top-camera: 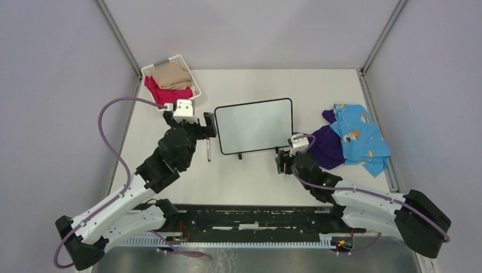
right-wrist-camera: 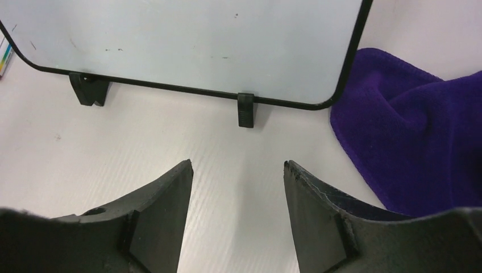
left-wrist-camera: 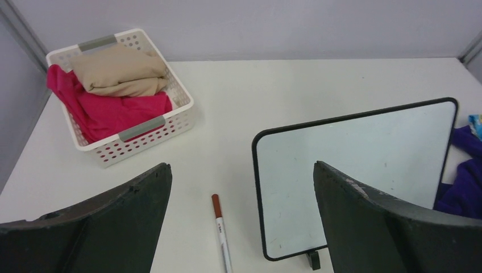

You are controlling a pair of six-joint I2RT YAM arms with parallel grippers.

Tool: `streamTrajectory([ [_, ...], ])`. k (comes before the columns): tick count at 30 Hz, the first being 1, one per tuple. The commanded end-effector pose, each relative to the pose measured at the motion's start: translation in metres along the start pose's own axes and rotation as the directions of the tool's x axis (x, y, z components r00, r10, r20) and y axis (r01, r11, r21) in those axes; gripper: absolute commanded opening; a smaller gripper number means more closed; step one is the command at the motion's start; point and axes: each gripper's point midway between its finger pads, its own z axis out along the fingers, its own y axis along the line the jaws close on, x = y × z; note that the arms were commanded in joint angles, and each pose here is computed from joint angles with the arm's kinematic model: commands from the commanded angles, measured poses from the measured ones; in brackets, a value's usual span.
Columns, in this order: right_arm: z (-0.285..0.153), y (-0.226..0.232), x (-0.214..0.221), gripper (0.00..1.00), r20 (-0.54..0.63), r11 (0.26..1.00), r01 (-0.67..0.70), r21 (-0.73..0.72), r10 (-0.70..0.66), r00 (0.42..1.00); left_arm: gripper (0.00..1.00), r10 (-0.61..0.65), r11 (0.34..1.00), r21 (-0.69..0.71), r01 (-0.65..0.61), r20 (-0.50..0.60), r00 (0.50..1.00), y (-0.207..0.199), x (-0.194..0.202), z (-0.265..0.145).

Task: Write a sentence on the whiteboard
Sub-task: Move the whiteboard to the center of the board, then open the whiteboard marker at the center of the board.

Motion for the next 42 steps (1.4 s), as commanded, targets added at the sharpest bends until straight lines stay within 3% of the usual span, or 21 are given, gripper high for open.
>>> streamTrajectory([
  [1, -0.015, -0.006, 0.01, 0.66, -0.01, 0.999, 0.03, -0.027, -0.03, 0.999, 1.0, -0.032, 0.977, -0.209, 0.033, 0.005, 0.999, 0.026, 0.001, 0.007],
  [4, -0.023, -0.009, 0.01, 0.66, 0.026, 0.999, 0.001, -0.039, 0.0, 1.0, 1.0, -0.005, 0.944, -0.329, -0.021, -0.077, 0.997, 0.037, 0.013, 0.012],
  [7, -0.027, -0.012, 0.009, 0.67, 0.08, 0.998, -0.028, -0.054, 0.033, 0.996, 1.0, -0.003, 0.931, -0.358, -0.069, -0.196, 0.981, 0.04, 0.04, 0.017],
  [11, -0.032, -0.013, -0.002, 0.67, 0.16, 0.995, -0.062, -0.074, 0.073, 0.984, 1.0, -0.13, 0.93, -0.367, 0.004, -0.317, 0.939, 0.056, 0.087, 0.021],
  [15, -0.036, -0.015, -0.009, 0.67, 0.213, 0.996, -0.039, -0.085, 0.056, 0.976, 1.0, -0.266, 0.933, -0.336, 0.129, -0.399, 0.878, 0.069, 0.126, 0.025],
  [22, -0.04, -0.014, -0.018, 0.67, 0.254, 0.995, -0.009, -0.101, 0.035, 0.966, 1.0, -0.302, 0.949, -0.27, 0.164, -0.622, 0.723, 0.058, 0.178, 0.044],
  [34, -0.053, -0.002, -0.037, 0.66, 0.293, 0.986, 0.027, -0.167, 0.024, 0.956, 0.93, -0.369, 0.928, -0.312, 0.204, -0.693, 0.619, 0.063, 0.232, 0.077],
  [39, -0.056, -0.007, -0.041, 0.65, 0.315, 0.988, 0.03, -0.15, 0.019, 0.949, 0.73, -0.365, 0.931, -0.291, 0.222, -0.733, 0.573, 0.058, 0.253, 0.085],
  [42, -0.057, -0.008, -0.042, 0.65, 0.322, 0.988, 0.031, -0.149, 0.019, 0.946, 0.69, -0.357, 0.934, -0.288, 0.21, -0.747, 0.562, 0.058, 0.259, 0.088],
])
